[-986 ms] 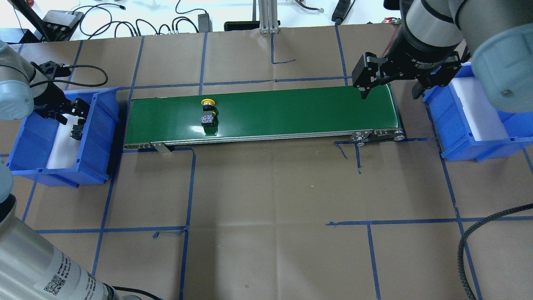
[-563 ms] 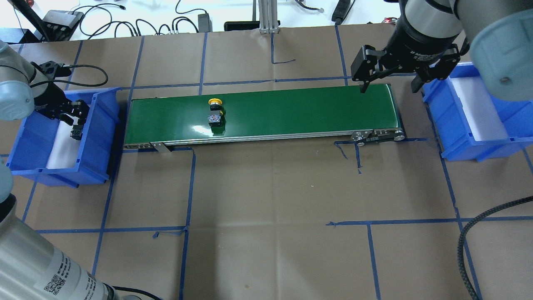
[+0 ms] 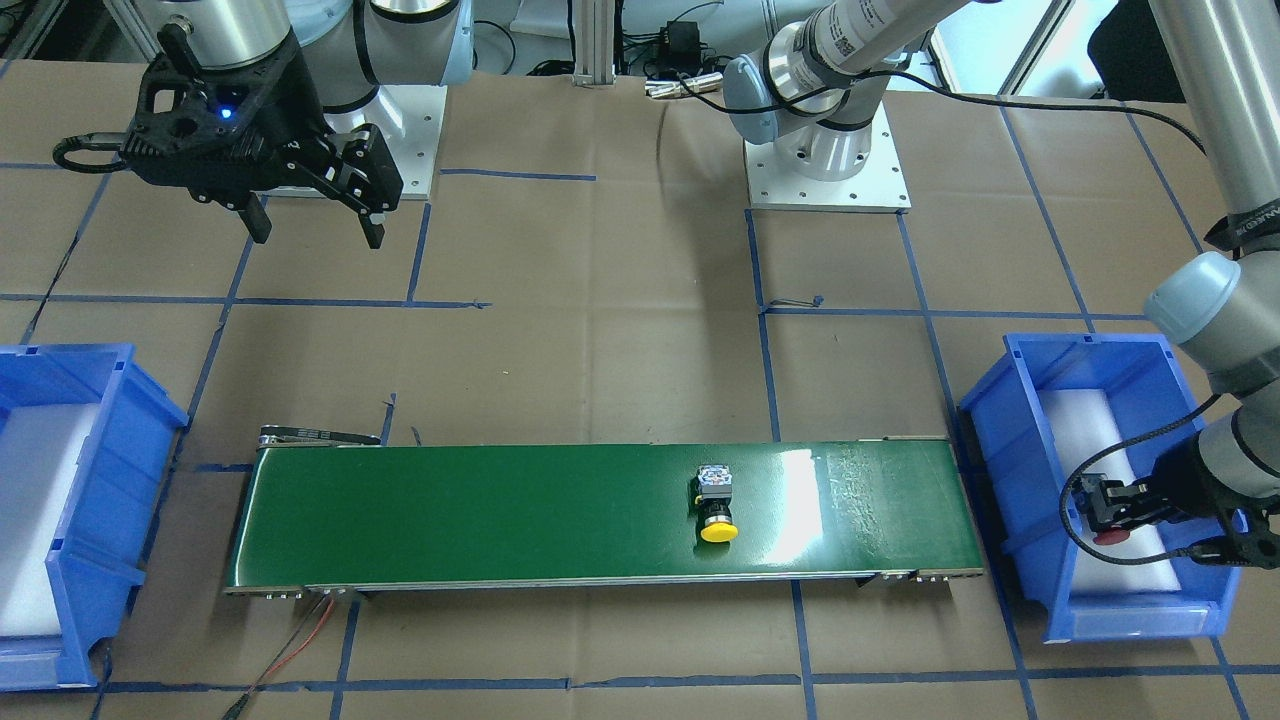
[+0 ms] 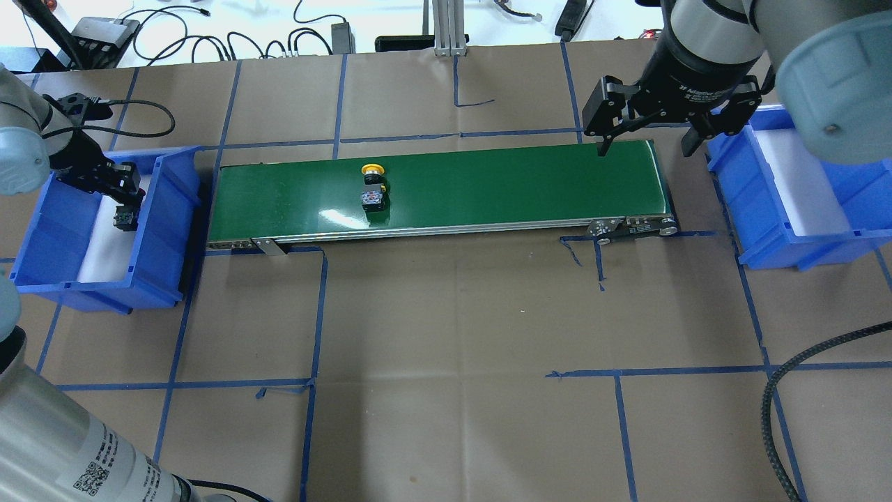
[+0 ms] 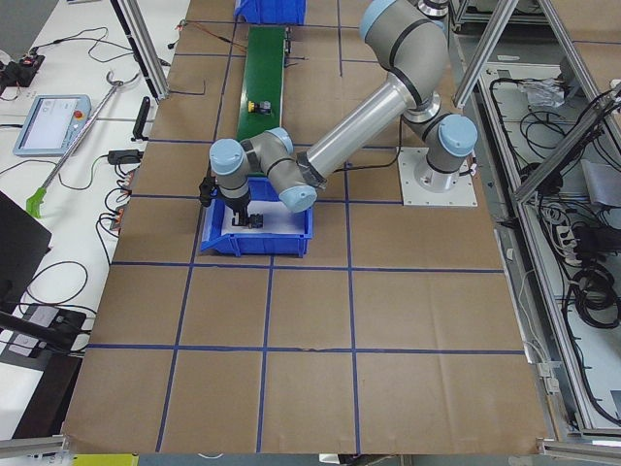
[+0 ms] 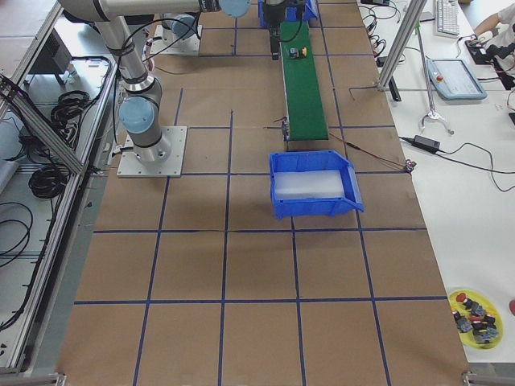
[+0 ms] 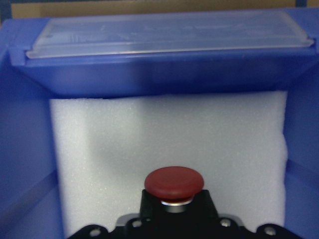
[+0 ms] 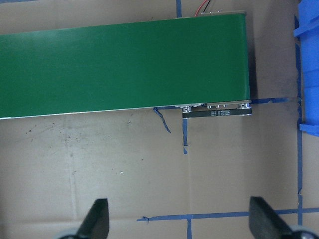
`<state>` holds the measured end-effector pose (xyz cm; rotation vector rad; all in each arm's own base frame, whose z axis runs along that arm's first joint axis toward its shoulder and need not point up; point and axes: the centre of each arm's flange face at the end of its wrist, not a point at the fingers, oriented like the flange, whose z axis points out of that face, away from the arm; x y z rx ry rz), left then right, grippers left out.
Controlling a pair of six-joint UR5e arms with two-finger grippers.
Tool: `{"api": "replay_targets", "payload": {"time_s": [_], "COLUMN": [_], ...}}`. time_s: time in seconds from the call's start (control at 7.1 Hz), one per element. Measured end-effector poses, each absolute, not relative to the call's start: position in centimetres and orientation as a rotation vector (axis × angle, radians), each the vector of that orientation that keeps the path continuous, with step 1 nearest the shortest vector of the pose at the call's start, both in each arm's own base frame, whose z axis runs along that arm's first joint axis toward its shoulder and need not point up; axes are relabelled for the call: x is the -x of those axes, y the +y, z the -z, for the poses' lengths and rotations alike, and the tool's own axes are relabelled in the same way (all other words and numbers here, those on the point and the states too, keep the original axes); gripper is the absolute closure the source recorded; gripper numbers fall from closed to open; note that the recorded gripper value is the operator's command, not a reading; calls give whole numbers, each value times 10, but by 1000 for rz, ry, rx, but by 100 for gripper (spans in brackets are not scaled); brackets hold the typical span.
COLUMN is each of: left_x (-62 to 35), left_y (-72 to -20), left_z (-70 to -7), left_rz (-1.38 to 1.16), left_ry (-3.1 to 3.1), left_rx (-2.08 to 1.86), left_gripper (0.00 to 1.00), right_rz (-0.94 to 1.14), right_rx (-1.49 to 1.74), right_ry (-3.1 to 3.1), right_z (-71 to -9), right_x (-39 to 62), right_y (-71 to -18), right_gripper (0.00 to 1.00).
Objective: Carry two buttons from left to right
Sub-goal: 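Lift the red-capped button and carry it over the conveyor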
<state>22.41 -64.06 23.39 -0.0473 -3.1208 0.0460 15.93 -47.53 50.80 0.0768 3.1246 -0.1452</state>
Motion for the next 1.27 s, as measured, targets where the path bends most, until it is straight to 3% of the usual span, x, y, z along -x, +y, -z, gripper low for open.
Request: {"api": "replay_targets", "payload": {"time_s": [0.56, 1.27], "left_x": [-225, -205], "left_y": [-637, -603], "left_z": [-268, -386], "left_rz": [-72, 2], "left_ry": [-3131, -3140], "left_rx": [50, 57], "left_gripper": [100, 100], "right_rz": [140, 134], "right_rx": [-71, -68], "right_ry": [3128, 3136], "right_z": [-508, -506], "right_x": [-159, -159], "right_y": [-473, -472], "right_gripper": [0, 0]}}
